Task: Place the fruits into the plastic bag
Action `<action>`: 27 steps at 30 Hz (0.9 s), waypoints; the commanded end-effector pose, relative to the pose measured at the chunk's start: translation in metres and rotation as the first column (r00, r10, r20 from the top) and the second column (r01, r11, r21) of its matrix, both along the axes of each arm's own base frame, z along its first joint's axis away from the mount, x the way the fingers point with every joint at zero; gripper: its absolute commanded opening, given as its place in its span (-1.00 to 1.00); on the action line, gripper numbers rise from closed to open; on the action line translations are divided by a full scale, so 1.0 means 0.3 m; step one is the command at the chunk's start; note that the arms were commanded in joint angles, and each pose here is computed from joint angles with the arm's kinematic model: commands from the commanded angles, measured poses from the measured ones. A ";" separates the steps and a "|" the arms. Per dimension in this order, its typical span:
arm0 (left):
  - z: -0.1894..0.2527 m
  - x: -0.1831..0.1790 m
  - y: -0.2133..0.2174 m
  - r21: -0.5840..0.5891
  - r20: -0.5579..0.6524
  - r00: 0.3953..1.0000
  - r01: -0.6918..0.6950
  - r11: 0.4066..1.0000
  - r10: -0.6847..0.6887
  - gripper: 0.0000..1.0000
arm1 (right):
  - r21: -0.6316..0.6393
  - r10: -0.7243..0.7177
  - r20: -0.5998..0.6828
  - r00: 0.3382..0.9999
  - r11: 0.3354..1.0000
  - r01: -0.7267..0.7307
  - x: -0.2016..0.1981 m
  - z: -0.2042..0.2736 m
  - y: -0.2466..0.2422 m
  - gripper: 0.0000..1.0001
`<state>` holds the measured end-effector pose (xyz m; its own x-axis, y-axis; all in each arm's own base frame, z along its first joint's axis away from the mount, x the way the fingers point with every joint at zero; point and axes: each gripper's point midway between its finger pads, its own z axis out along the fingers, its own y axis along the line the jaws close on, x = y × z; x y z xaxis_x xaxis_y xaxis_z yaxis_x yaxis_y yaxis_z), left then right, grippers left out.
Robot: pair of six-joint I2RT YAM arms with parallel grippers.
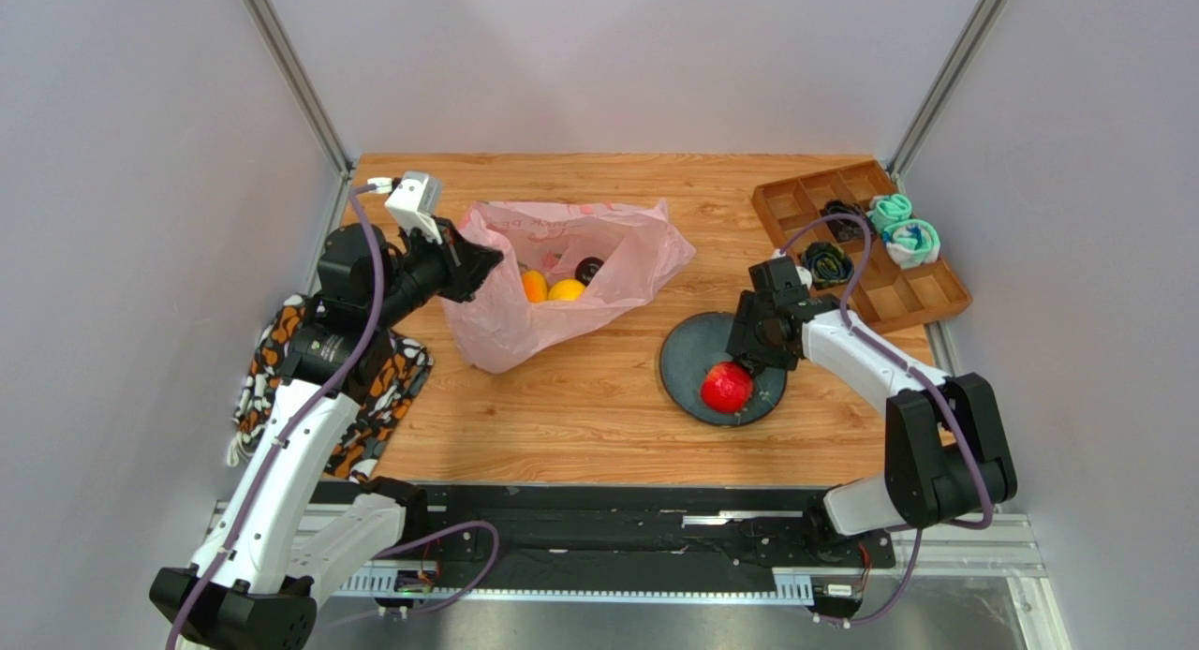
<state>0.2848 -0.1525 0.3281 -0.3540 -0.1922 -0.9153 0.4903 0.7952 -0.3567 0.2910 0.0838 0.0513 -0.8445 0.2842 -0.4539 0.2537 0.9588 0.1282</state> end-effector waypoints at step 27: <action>0.089 -0.009 0.006 -0.005 0.057 0.998 0.003 1.000 -0.003 -1.00 | 0.124 0.034 0.432 0.901 0.988 -0.097 0.041 0.573 0.146 -0.56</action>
<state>0.2831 -0.1515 0.3300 -0.3600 -0.1899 -0.9134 0.4852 0.7981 -0.3572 0.2933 0.1065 0.1562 -0.7121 0.2927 -0.6382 0.1564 0.9522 0.2622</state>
